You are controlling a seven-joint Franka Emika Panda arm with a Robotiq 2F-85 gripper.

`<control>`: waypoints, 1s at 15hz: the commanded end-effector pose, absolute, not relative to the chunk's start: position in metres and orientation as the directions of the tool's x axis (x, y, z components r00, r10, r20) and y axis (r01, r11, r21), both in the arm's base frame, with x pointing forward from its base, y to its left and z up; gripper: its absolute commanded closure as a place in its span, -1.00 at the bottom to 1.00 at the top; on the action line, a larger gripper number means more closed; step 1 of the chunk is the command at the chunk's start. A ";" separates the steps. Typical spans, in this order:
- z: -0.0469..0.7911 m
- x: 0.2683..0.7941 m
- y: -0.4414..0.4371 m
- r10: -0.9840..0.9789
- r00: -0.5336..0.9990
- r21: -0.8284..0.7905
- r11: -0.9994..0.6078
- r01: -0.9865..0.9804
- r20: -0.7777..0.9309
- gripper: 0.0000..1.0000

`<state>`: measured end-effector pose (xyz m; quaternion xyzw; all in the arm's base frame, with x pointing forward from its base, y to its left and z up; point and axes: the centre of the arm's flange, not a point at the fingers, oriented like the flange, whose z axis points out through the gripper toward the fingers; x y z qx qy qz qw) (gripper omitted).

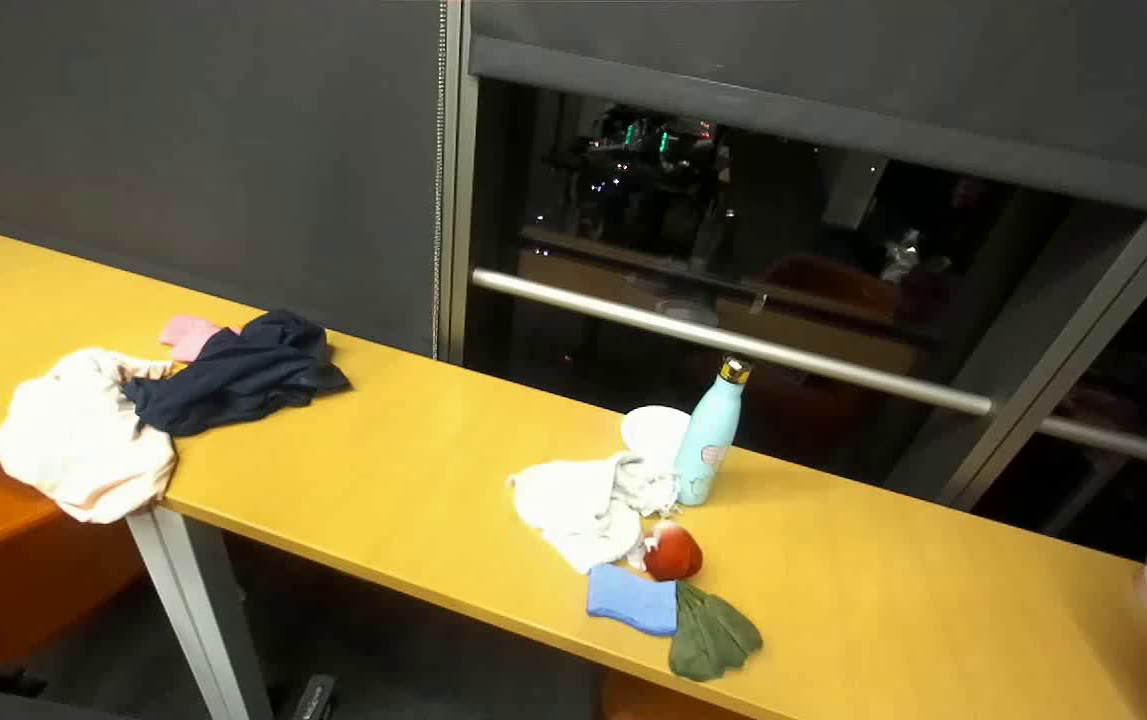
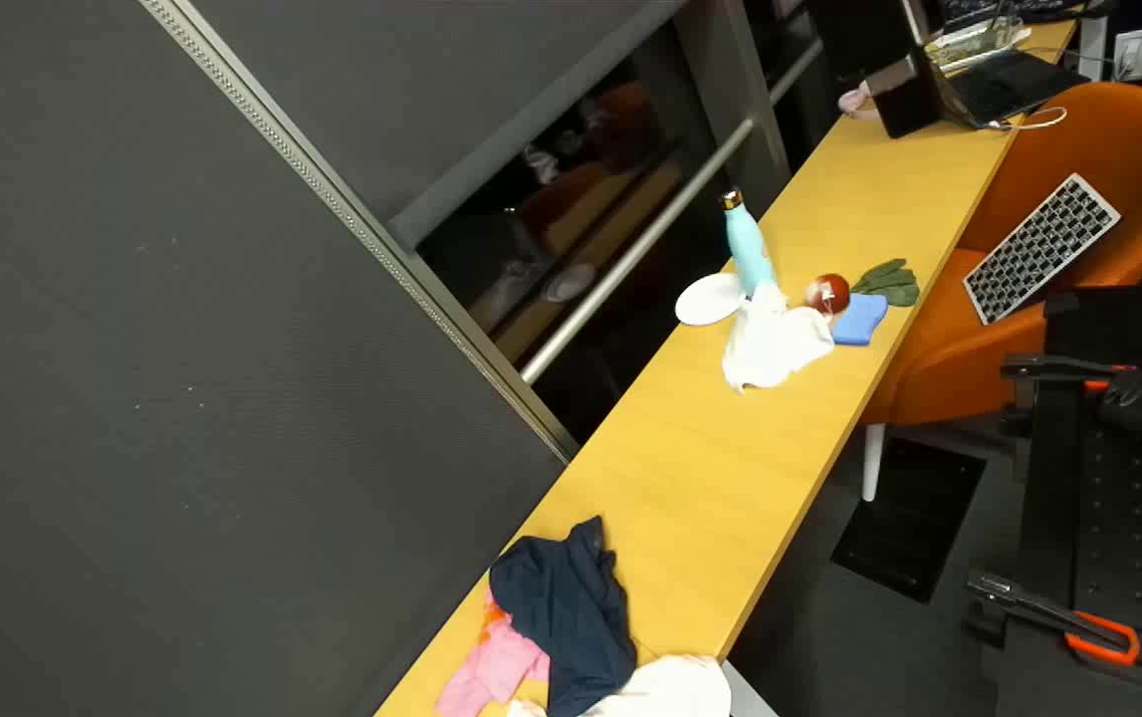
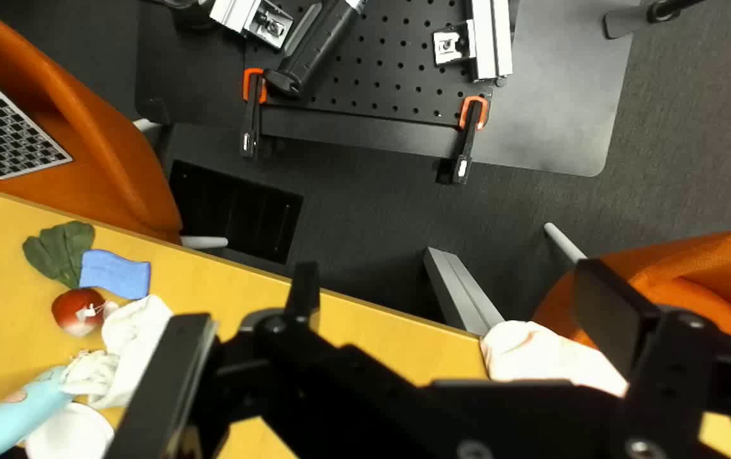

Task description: Use the blue sponge to wipe the table

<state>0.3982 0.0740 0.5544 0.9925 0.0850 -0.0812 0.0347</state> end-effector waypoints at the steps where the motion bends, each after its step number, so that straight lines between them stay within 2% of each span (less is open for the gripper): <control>1: 0.555 0.398 0.074 0.163 0.973 0.055 -0.983 0.174 -0.166 -1.00; 6: 0.556 0.398 0.074 0.163 0.973 0.055 -0.983 0.174 -0.164 -1.00; 11: 0.582 0.495 0.029 0.122 0.979 0.028 -0.993 0.119 0.166 -1.00; 15: 0.537 0.548 -0.057 -0.007 0.938 0.007 -1.000 -0.010 0.346 -1.00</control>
